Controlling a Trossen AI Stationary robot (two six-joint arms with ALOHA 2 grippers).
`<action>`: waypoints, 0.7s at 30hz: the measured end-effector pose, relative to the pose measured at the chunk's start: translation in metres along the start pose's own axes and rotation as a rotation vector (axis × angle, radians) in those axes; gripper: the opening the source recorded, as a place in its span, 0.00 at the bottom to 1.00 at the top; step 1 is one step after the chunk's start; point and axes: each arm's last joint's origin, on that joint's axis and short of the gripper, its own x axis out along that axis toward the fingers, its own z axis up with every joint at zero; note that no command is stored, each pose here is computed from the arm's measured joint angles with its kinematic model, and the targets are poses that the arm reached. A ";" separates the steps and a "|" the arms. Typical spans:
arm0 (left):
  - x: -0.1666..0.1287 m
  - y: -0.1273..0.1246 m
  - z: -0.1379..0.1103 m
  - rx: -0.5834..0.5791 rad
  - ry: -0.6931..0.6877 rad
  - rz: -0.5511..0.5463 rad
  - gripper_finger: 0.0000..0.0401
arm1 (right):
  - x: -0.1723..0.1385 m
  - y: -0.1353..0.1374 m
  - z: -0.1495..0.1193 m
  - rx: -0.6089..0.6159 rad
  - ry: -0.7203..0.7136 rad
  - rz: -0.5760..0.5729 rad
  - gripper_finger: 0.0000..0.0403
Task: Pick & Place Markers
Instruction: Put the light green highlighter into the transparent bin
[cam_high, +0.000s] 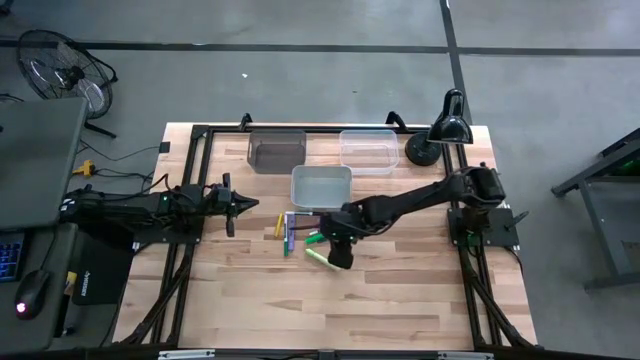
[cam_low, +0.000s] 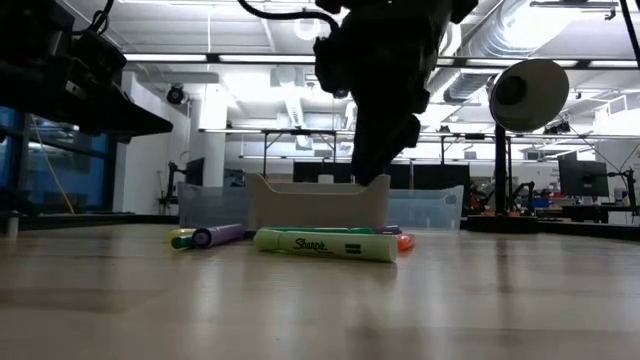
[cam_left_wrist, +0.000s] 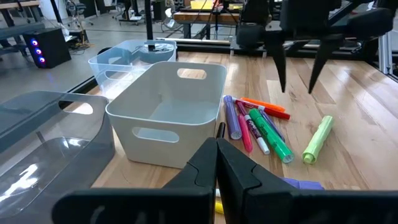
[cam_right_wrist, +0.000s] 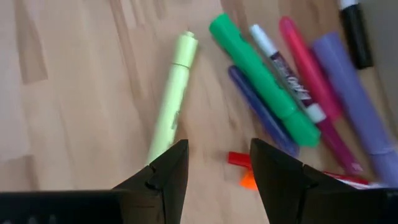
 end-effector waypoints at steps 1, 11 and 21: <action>0.000 0.000 0.000 0.000 0.000 0.000 0.00 | 0.001 0.000 0.000 0.012 0.008 0.006 0.40; 0.000 0.000 0.000 0.000 0.000 0.000 0.00 | 0.002 0.005 0.008 0.117 -0.019 0.105 0.40; 0.000 0.000 0.000 0.000 0.000 -0.002 0.00 | 0.022 0.020 0.035 0.099 0.054 0.016 0.40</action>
